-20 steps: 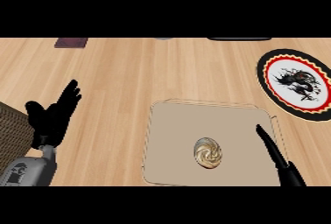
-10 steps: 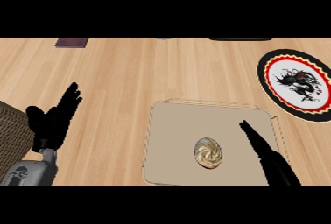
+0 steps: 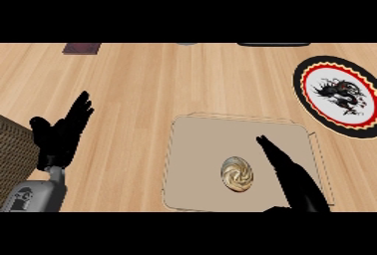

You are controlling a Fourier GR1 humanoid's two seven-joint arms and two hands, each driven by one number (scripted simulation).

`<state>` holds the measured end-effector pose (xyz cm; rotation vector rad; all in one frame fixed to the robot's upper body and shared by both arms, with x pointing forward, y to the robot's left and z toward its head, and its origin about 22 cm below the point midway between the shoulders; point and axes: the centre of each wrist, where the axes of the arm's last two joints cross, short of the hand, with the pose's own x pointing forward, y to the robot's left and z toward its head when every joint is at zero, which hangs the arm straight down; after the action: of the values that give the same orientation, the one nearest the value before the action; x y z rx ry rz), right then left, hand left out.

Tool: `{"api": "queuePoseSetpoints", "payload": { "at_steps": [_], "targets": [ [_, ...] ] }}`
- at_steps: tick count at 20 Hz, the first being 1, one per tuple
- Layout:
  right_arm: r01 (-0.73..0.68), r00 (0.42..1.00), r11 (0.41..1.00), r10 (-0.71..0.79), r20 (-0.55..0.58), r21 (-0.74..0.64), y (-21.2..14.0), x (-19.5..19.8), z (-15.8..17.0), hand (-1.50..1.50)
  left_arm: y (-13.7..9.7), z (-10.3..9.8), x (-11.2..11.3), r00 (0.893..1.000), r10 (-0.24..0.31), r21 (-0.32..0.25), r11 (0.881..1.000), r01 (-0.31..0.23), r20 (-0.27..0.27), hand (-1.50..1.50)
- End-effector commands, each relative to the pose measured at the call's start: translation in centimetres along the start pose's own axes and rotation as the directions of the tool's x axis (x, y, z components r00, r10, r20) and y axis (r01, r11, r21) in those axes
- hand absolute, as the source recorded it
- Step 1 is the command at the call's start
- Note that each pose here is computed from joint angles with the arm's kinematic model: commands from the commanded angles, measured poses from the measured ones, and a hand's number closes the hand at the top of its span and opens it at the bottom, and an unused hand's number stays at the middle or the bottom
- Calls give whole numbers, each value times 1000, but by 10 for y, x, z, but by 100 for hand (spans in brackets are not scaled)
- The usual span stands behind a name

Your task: Pick the cupcake from the tray and place it in the plate

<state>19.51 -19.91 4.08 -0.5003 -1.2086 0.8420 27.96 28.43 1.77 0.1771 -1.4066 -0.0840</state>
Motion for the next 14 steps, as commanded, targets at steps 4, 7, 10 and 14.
{"api": "queuePoseSetpoints", "payload": {
  "at_steps": [4,7,10,14],
  "targets": [
    [-34,999,998,35,-36,47,13,24,-38,-150,13,-10,-2,1000,-1,-3,1000,1,-8,0],
    [-61,996,997,64,-57,42,39,17,-32,-150,-10,-14,21,1000,12,-9,1000,-13,-13,0],
    [-49,998,998,51,-42,46,21,13,-52,-150,-2,2,2,1000,-6,-9,1000,6,-5,0],
    [-86,993,995,90,-75,58,39,18,-50,-150,19,-3,9,1000,1,14,1000,-1,5,0]
  ]
}}
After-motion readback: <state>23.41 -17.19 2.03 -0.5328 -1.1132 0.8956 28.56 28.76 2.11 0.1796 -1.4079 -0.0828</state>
